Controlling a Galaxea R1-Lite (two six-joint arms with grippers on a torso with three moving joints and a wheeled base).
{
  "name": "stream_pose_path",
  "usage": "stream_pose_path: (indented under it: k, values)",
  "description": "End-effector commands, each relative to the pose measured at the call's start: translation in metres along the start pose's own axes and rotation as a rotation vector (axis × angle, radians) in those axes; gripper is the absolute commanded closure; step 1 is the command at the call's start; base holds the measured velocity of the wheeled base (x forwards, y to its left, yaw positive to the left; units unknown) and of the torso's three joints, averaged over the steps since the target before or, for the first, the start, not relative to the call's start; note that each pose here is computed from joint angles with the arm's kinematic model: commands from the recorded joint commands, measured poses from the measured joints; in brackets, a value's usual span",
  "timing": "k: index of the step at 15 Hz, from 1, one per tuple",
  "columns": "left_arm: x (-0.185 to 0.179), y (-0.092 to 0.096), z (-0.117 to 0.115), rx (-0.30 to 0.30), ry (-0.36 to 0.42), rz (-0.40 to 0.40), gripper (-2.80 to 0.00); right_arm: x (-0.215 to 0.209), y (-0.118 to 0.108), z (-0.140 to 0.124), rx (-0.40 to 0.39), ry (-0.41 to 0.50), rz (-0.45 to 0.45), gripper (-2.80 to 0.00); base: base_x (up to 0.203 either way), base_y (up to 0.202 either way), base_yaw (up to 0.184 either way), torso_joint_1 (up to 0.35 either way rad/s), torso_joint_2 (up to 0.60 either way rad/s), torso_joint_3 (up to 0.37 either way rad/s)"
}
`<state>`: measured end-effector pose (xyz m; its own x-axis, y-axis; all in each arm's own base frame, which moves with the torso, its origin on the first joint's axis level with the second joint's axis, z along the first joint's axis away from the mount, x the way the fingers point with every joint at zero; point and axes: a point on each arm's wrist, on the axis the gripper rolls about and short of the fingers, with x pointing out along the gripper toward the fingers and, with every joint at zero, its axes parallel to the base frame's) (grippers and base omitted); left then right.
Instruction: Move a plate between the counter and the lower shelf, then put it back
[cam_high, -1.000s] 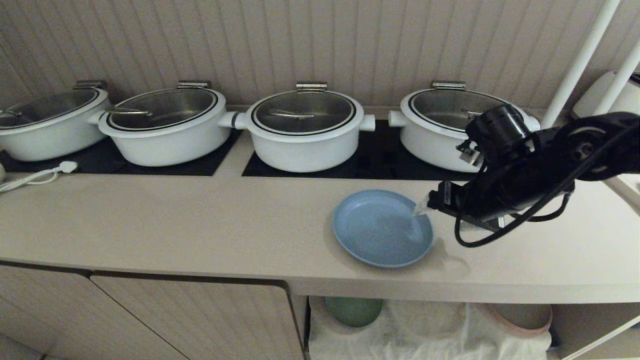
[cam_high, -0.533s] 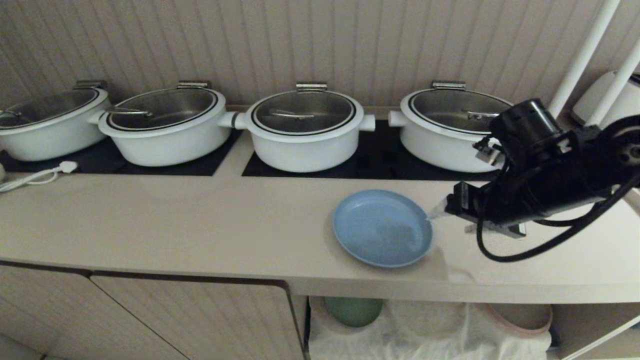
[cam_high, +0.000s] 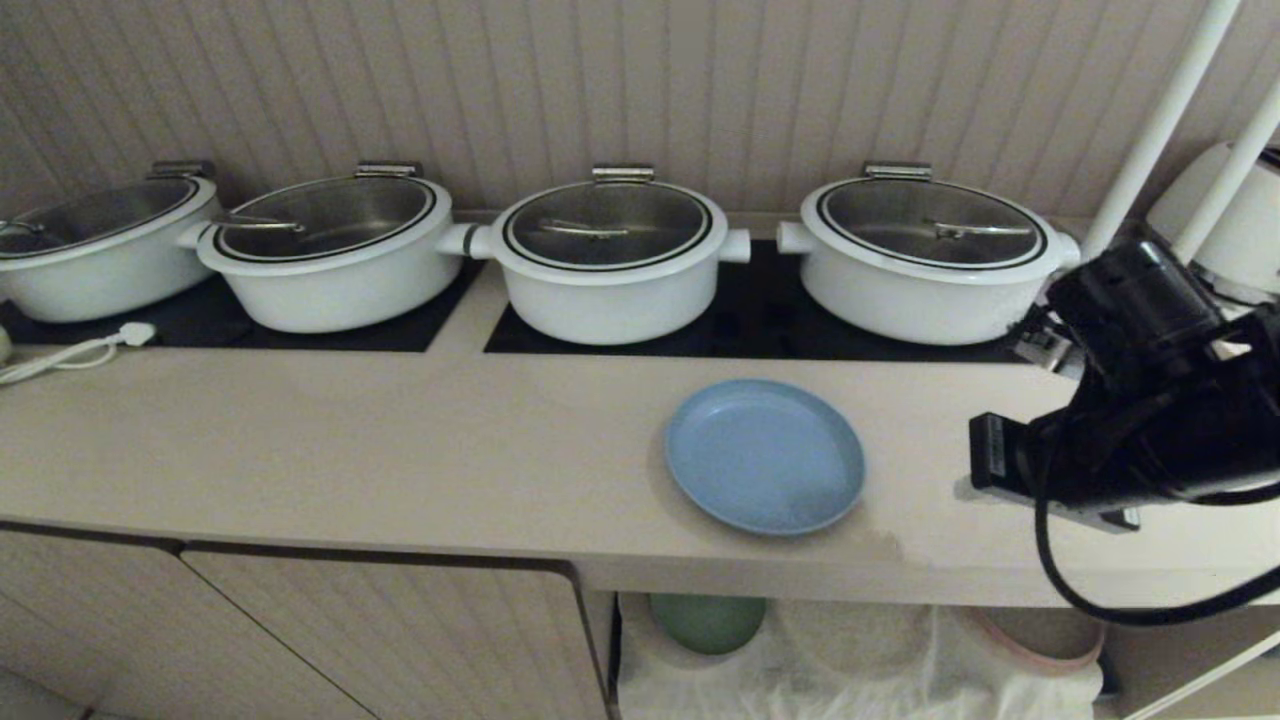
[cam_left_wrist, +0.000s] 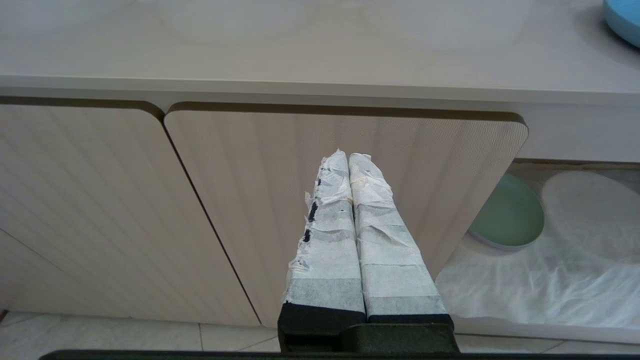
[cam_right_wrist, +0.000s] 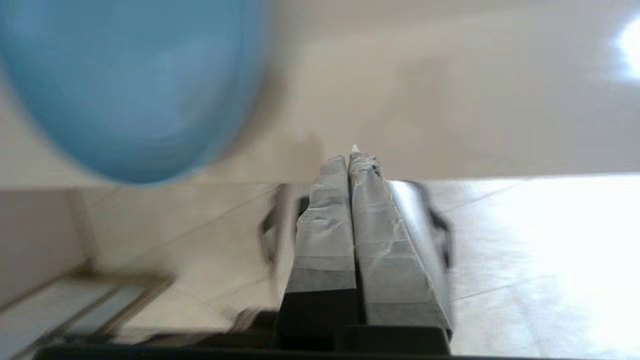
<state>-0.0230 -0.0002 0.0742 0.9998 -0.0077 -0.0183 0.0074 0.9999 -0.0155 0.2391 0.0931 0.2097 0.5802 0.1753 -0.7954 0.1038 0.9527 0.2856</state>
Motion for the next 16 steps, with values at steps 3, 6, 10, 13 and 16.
stream_pose_path:
  k: [3,6,10,13,16]
  values:
    - [0.0,0.0,0.0,0.0,0.0,-0.001,0.0,-0.032,-0.012,-0.023,-0.006,-0.107,0.002,0.0,0.0,0.0,0.0,0.0,0.0,0.0]
    - [0.0,0.0,0.0,0.0,0.0,0.0,0.0,-0.045,-0.017,-0.036,-0.02,-0.209,-0.078,0.0,0.0,0.0,0.0,0.0,0.0,0.0]
    - [0.0,0.0,0.0,0.0,0.0,-0.002,0.0,-0.062,-0.025,-0.052,-0.014,-0.359,-0.128,0.0,0.0,0.0,0.0,0.0,0.0,0.0]
    - [0.0,0.0,0.0,0.0,0.0,0.0,0.0,-0.077,-0.029,-0.057,-0.001,-0.448,-0.159,0.0,0.0,0.0,0.0,0.0,0.0,0.0]
    - [0.0,0.0,0.0,0.0,0.0,0.0,0.0,-0.088,-0.036,-0.063,-0.012,-0.517,-0.134,0.0,0.0,0.0,0.0,0.0,0.0,0.0]
